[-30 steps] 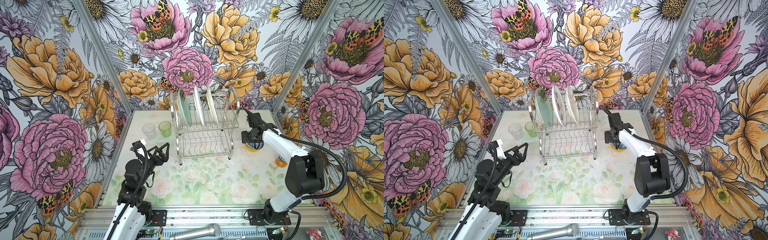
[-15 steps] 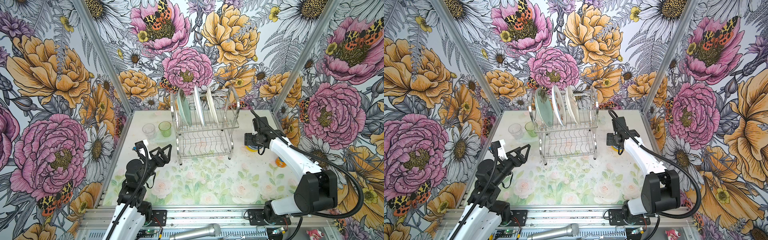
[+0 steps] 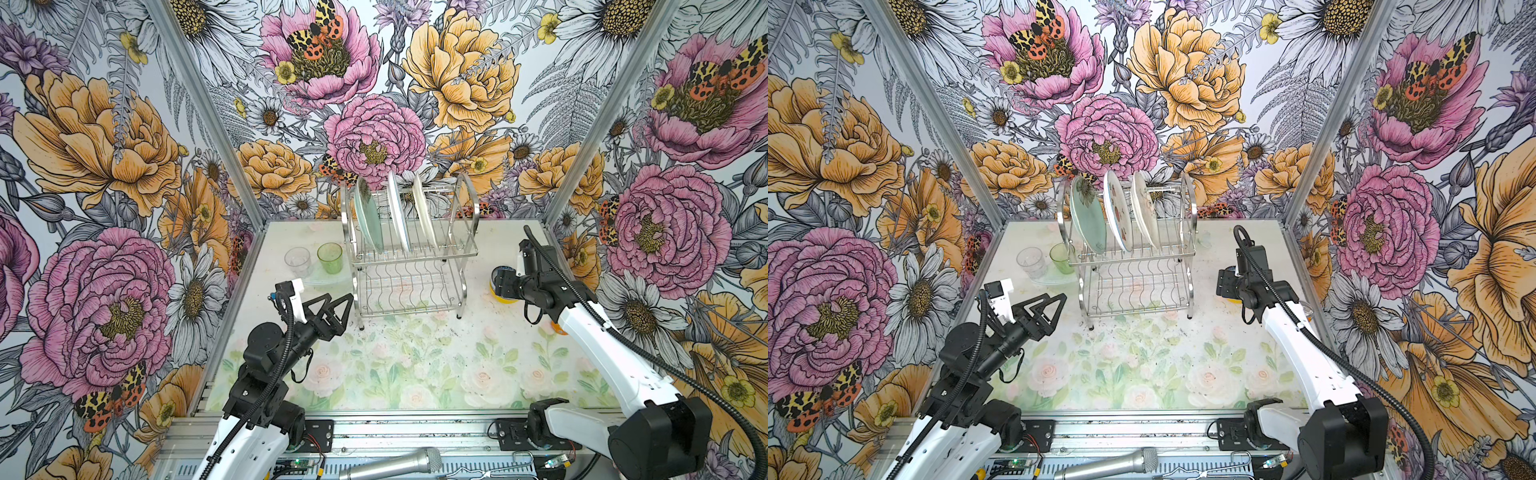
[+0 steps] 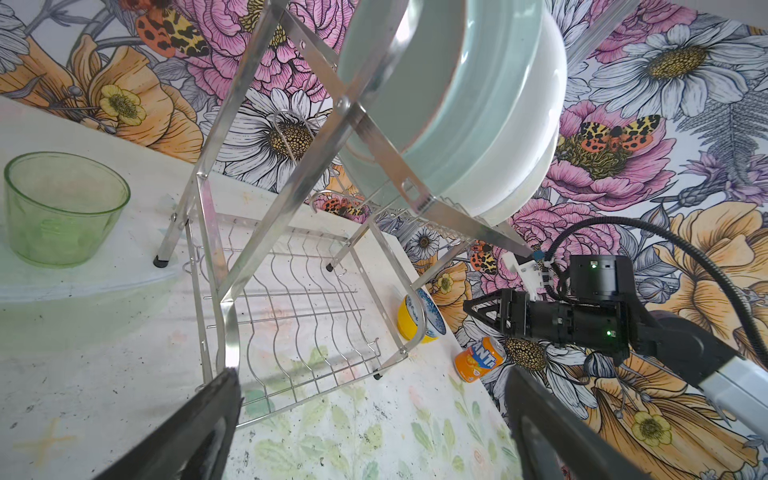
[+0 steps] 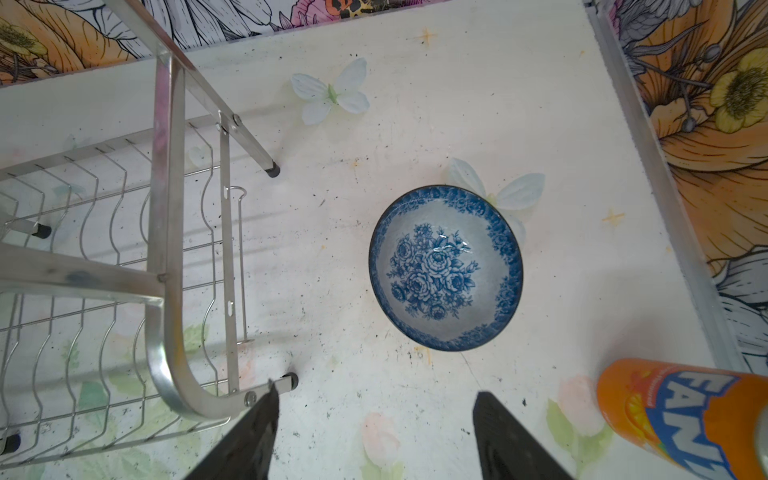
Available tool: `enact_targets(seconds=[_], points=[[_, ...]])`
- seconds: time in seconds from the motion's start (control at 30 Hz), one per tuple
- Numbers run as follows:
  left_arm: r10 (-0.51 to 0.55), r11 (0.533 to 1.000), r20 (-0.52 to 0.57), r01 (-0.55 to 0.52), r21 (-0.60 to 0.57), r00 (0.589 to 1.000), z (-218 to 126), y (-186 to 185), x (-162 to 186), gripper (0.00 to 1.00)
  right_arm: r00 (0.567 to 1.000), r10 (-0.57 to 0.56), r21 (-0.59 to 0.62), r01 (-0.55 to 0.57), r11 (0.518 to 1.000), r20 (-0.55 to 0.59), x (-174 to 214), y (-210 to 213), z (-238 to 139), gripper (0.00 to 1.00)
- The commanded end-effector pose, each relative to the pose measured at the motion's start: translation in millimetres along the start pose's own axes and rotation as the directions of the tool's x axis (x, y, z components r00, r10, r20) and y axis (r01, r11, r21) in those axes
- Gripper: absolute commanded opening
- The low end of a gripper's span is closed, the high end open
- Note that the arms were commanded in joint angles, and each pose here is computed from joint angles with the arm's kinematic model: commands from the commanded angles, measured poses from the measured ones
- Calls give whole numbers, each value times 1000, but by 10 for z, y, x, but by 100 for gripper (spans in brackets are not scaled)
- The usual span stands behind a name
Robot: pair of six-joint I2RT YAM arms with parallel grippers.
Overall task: Unload the mixed dishes from the dish rack
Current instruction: 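Lift the right gripper off the bowls while the left gripper moves toward the rack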
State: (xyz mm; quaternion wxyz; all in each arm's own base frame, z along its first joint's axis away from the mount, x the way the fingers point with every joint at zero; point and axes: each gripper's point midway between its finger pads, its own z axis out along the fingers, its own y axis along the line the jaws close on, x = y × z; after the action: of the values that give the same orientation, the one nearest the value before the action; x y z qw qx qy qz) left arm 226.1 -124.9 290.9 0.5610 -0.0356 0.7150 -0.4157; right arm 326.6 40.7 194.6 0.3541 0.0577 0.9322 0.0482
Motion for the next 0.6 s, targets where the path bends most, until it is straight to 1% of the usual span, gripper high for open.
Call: enact_targets(seconds=[0.0, 0.23, 0.37, 0.5, 0.57], points=[[22, 1000, 0, -22, -1, 1000, -53, -87, -69, 99, 996, 29, -80, -22, 997, 83, -123, 118, -158, 76], [6, 1000, -5, -6, -18, 1000, -28, -161, -123, 99, 985, 40, -187, -8, 982, 166, -137, 249, -455, 77], [19, 999, -34, -20, -41, 999, 70, -183, -105, 99, 980, 47, -225, -2, 974, 194, -74, 287, -523, 77], [20, 996, -54, -24, -81, 998, 161, -186, -94, 99, 977, 57, -331, 15, 943, 207, -1, 443, -588, 77], [16, 995, -59, -22, -102, 998, 205, -191, -88, 99, 978, 44, -377, 37, 925, 204, 63, 517, -618, 77]])
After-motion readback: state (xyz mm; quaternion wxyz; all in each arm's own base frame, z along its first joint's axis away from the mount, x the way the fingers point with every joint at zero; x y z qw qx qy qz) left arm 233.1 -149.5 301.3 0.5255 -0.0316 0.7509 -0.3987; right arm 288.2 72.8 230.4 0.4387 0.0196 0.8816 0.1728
